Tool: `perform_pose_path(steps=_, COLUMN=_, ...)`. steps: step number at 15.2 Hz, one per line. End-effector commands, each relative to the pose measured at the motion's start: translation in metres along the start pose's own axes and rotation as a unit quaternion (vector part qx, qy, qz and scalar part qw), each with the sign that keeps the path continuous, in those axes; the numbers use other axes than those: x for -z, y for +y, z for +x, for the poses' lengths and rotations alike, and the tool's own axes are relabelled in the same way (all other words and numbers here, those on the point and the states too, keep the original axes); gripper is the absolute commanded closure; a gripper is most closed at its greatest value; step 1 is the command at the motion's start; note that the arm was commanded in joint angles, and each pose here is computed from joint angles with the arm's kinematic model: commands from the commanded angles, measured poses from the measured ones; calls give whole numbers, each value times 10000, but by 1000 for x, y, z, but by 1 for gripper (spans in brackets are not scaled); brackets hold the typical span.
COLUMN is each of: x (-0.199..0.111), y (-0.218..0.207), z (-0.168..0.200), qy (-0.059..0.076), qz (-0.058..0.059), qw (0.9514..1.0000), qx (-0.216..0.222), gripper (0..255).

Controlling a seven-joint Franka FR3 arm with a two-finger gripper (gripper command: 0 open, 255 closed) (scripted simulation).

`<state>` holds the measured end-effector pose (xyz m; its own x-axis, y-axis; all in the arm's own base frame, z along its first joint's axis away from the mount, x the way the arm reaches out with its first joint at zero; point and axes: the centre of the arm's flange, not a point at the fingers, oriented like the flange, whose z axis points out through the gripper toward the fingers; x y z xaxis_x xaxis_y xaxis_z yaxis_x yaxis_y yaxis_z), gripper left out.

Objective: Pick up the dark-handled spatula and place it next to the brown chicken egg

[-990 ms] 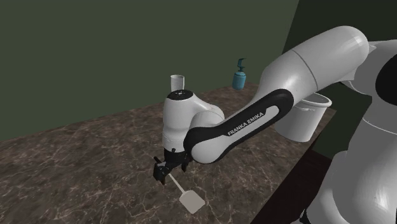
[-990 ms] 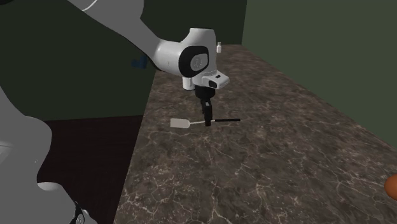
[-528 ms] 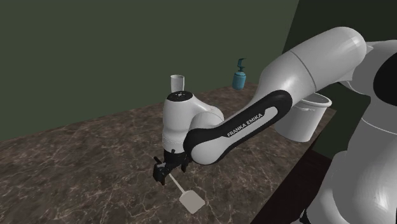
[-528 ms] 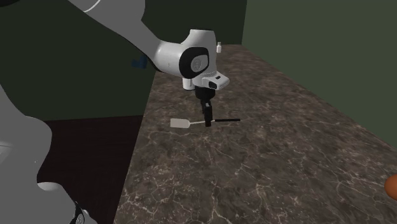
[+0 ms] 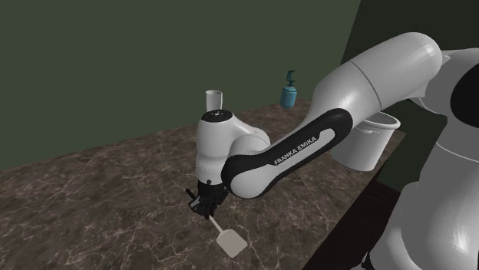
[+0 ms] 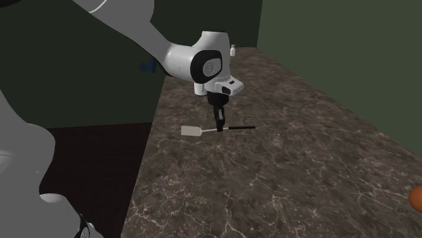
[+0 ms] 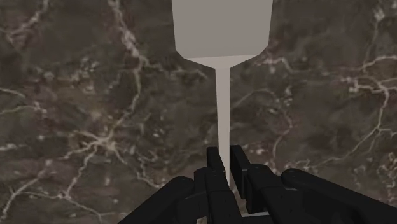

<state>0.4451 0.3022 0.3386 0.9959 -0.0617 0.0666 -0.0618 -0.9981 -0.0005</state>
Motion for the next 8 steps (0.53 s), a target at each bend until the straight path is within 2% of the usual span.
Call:
perform_pose_path(steps=1, x=0, y=0, z=0, qy=-1, qz=0, qw=10000, qx=0, gripper=255)
perform_pose_path(steps=8, x=31, y=0, z=2, qy=-1, qz=0, qw=10000, qx=0, gripper=255)
